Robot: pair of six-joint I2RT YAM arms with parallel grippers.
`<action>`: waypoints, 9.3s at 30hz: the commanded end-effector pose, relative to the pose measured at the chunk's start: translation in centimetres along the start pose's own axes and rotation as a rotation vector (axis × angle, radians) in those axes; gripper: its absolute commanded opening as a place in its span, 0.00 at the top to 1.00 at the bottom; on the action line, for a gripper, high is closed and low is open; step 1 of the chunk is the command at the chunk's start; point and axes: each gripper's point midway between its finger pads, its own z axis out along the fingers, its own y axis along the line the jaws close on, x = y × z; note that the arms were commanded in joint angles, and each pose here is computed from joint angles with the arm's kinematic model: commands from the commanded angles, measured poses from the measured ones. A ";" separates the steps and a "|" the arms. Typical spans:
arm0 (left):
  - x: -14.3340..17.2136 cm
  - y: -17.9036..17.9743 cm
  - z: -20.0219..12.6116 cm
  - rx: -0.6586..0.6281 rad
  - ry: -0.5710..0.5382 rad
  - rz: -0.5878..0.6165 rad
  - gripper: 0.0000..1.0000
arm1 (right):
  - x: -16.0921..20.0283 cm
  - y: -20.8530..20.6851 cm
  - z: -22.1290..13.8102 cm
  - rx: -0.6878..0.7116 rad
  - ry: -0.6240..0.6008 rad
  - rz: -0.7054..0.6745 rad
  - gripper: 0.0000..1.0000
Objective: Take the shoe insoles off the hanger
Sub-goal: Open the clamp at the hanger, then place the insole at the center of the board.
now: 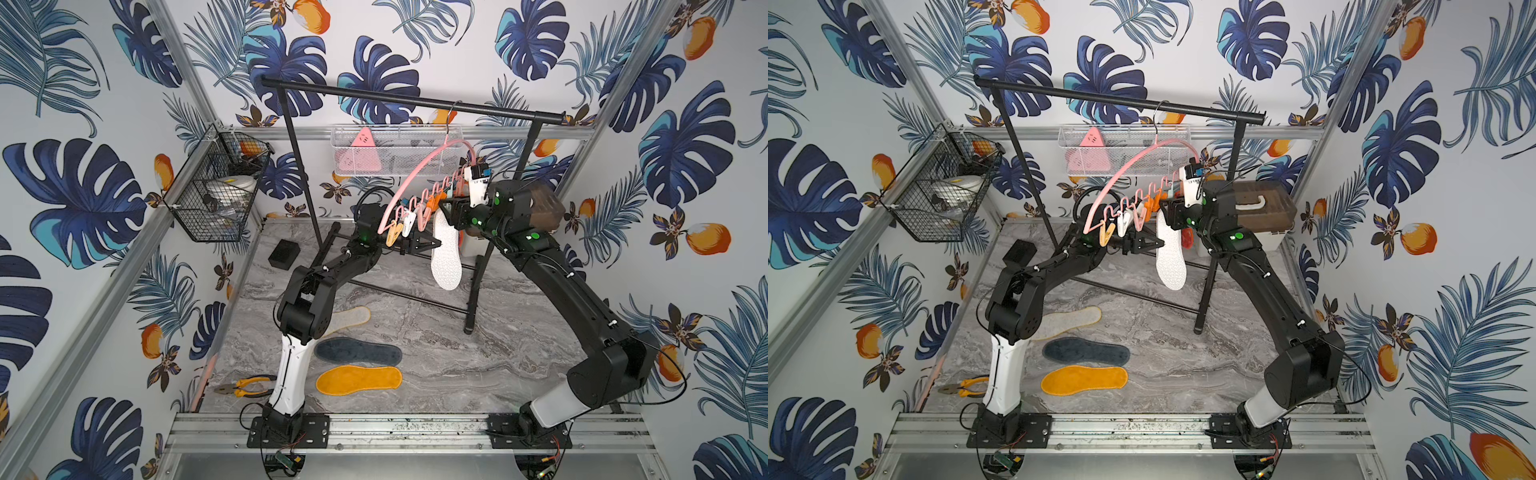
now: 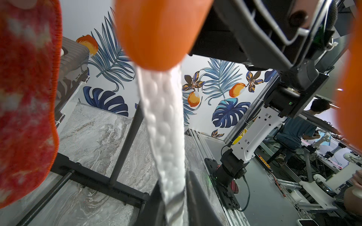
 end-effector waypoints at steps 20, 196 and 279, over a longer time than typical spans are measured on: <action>0.3 -0.1 -0.9 0.053 0.030 0.061 0.75 | -0.8 -0.9 0.6 -0.224 -0.038 0.113 0.46; 18.8 -12.9 -2.8 -0.519 0.759 0.349 0.95 | 17.0 -13.1 -18.6 0.666 0.081 0.522 0.00; -3.0 -24.6 -2.7 -0.844 0.619 0.612 0.23 | 18.5 -9.7 -16.7 0.380 0.180 0.480 0.00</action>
